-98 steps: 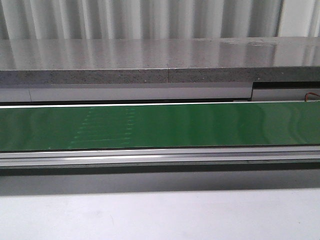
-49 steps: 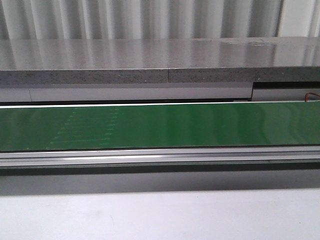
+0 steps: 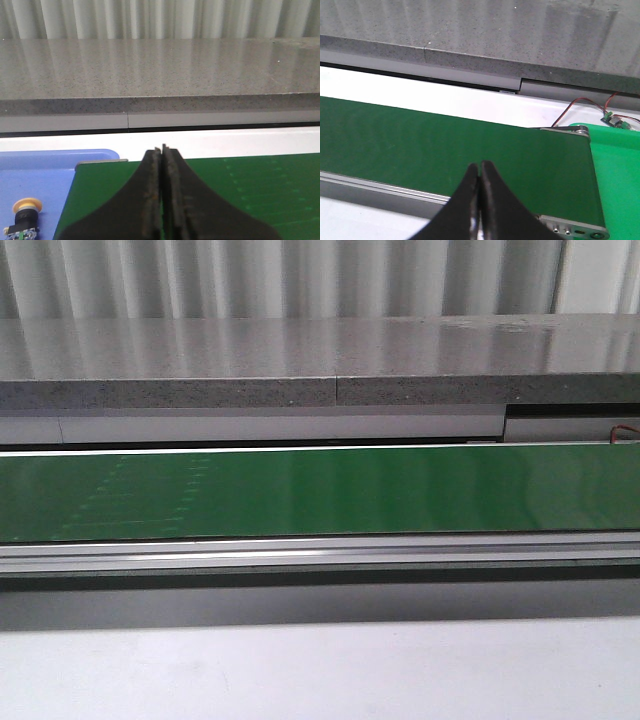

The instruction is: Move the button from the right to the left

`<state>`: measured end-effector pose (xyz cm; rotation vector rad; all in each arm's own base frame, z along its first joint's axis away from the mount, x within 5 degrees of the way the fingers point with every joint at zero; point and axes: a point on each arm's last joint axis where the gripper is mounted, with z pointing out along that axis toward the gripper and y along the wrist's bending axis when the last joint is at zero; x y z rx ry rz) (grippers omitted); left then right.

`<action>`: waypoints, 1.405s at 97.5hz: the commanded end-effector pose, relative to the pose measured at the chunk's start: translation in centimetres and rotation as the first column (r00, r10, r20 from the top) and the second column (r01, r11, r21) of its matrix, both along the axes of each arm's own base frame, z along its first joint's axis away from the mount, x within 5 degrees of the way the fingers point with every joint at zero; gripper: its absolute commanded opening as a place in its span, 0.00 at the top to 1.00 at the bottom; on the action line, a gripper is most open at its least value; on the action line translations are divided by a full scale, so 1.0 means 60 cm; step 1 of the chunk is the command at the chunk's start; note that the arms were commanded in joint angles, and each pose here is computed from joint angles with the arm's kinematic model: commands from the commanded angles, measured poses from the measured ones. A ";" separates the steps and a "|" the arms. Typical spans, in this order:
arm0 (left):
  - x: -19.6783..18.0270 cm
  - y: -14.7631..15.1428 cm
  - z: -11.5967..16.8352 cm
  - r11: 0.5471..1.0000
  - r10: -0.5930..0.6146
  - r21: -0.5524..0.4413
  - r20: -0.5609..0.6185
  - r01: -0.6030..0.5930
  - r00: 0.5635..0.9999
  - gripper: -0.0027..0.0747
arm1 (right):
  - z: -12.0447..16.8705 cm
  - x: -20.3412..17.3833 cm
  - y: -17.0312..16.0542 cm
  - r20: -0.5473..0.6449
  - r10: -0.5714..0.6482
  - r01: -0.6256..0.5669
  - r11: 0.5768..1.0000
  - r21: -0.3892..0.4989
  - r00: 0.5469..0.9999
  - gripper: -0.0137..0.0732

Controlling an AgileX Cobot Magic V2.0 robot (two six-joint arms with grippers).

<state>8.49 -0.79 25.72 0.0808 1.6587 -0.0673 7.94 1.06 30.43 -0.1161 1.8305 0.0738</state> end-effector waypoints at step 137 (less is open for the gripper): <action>-0.052 0.009 -0.081 0.996 0.055 -0.085 0.194 -0.039 0.979 0.99 | 0.023 0.002 -0.003 0.089 -0.021 0.021 1.000 0.007 0.996 0.92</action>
